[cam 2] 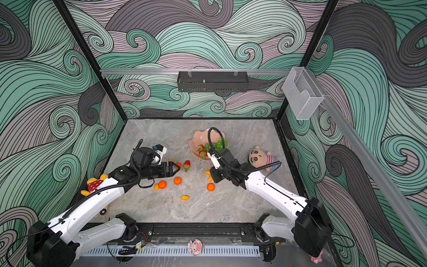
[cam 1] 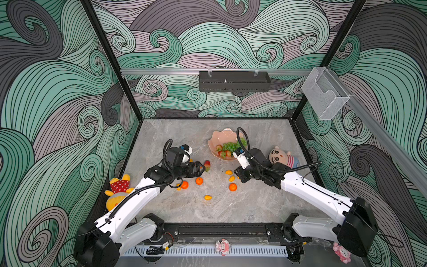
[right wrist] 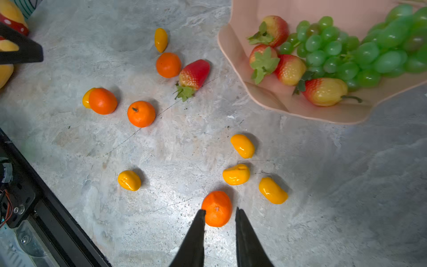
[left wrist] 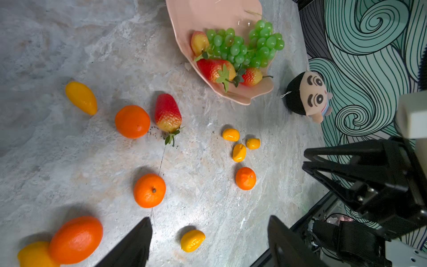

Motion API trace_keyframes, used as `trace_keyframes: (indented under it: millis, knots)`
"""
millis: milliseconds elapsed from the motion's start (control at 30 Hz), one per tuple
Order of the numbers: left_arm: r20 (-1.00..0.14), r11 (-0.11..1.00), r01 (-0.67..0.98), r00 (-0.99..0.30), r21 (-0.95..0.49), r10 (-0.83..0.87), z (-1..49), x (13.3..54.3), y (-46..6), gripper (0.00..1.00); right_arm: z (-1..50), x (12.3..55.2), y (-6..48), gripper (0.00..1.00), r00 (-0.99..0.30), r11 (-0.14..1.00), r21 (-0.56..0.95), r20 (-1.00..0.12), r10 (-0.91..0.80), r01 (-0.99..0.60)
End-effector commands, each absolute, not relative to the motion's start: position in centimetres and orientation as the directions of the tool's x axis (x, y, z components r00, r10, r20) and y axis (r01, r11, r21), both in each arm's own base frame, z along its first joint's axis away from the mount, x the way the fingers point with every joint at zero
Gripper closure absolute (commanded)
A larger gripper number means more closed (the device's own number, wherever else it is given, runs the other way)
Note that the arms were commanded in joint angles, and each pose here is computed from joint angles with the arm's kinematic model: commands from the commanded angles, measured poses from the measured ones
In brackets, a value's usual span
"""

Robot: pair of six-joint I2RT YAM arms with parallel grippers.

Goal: Arrange fruit in a fruit bowl
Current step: Place the fruit in the fruit bowl.

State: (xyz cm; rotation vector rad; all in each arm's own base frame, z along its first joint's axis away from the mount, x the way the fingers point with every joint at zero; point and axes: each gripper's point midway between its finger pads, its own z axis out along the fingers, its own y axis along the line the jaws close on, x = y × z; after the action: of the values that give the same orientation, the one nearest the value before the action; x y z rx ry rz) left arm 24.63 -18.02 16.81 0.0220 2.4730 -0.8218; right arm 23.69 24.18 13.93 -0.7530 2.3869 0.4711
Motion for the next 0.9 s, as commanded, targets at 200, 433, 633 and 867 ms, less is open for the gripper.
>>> trace_keyframes:
  millis: [200, 433, 633, 867]
  knots:
    - [-0.453, 0.853, 0.040, -0.860, -0.521, -0.236, 14.1, 23.5, -15.4, 0.19, 11.7, 22.4, 29.0, 0.74, -0.642, 0.777, 0.155, -0.671, -0.370, -0.610]
    - [-0.489, 0.871, 0.016, -0.833, -0.491, -0.260, 14.7, 23.6, -14.2, 0.19, 10.0, 22.2, 33.5, 0.72, -0.632, 0.741, 0.146, -0.643, -0.431, -0.655]
    - [-0.481, 0.870, -0.019, -0.827, -0.493, -0.291, 14.7, 23.9, -13.4, 0.19, 8.5, 24.7, 35.2, 0.72, -0.692, 0.814, 0.108, -0.597, -0.406, -0.571]
    - [-0.466, 0.859, -0.065, -0.818, -0.508, -0.337, 14.6, 24.7, -12.1, 0.18, 7.3, 27.3, 36.1, 0.66, -0.737, 0.892, 0.044, -0.583, -0.343, -0.450]
